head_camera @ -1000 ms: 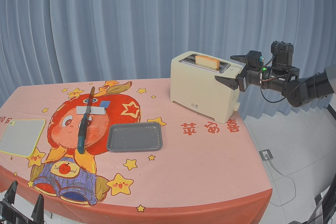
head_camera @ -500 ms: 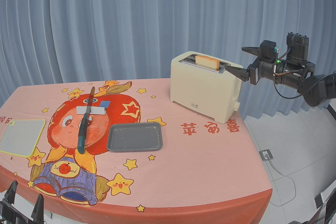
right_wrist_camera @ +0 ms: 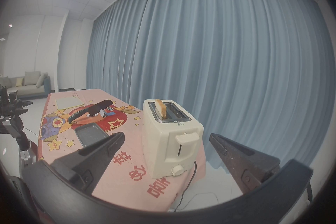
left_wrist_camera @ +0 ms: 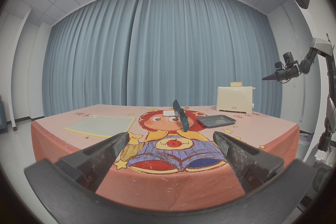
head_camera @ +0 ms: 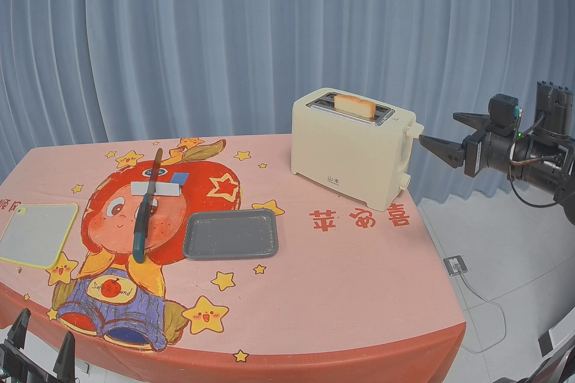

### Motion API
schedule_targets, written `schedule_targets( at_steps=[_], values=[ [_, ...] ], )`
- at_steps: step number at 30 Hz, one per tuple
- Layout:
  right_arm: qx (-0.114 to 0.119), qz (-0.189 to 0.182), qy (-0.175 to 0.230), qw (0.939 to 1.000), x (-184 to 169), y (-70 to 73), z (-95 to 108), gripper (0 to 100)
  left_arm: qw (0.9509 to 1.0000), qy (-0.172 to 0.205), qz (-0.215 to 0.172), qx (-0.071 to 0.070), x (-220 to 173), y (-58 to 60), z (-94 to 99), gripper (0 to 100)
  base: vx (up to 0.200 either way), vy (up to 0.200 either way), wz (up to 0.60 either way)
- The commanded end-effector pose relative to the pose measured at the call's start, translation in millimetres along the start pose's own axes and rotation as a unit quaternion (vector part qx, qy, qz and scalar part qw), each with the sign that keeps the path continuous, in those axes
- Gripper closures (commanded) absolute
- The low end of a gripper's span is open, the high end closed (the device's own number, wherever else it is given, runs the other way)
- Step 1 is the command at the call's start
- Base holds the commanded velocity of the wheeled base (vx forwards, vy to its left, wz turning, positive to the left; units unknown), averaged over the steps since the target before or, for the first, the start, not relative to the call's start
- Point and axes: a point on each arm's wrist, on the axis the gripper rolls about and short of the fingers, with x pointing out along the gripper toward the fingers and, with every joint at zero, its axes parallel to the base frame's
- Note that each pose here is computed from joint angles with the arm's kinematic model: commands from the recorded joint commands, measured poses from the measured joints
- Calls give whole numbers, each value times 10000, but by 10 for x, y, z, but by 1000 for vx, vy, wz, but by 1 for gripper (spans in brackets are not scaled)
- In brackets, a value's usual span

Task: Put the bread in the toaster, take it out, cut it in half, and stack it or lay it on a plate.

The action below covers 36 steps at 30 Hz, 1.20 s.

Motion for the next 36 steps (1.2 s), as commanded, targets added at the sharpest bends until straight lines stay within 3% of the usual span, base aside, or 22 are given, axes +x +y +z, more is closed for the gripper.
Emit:
schedule_targets(
  at_steps=[1,3,8,9,13,16,21,31,36],
  values=[
    [67,-97,134,9998,-161,59,-96,0,10000,22,5,-2,3,0,-52,0,0,0,0],
    [82,-96,142,9998,-165,65,-101,0,10000,22,5,-2,3,0,-52,0,0,0,0],
    [418,-173,-220,9987,-175,60,-90,0,10000,22,5,-2,3,0,-52,0,0,0,0],
    [474,-191,-324,9982,-170,61,-83,100,10000,22,5,-2,3,0,-52,0,0,0,0],
    [658,-275,-386,9967,-176,64,-107,100,10000,22,5,-2,3,0,-52,0,0,0,0],
    [1007,-295,-319,9940,-235,88,-163,100,10000,22,5,-2,3,0,-52,0,0,0,0],
    [1247,-303,-154,9916,-385,134,-305,100,10000,14,5,-2,2,0,-52,0,0,0,0],
    [1230,-368,-227,9915,-342,98,-333,100,10000,-1,4,6,2,0,-49,0,0,0,0],
    [1252,-354,26,9915,-218,93,-550,100,10000,-9,4,6,2,0,-47,0,0,0,0]
  ],
)
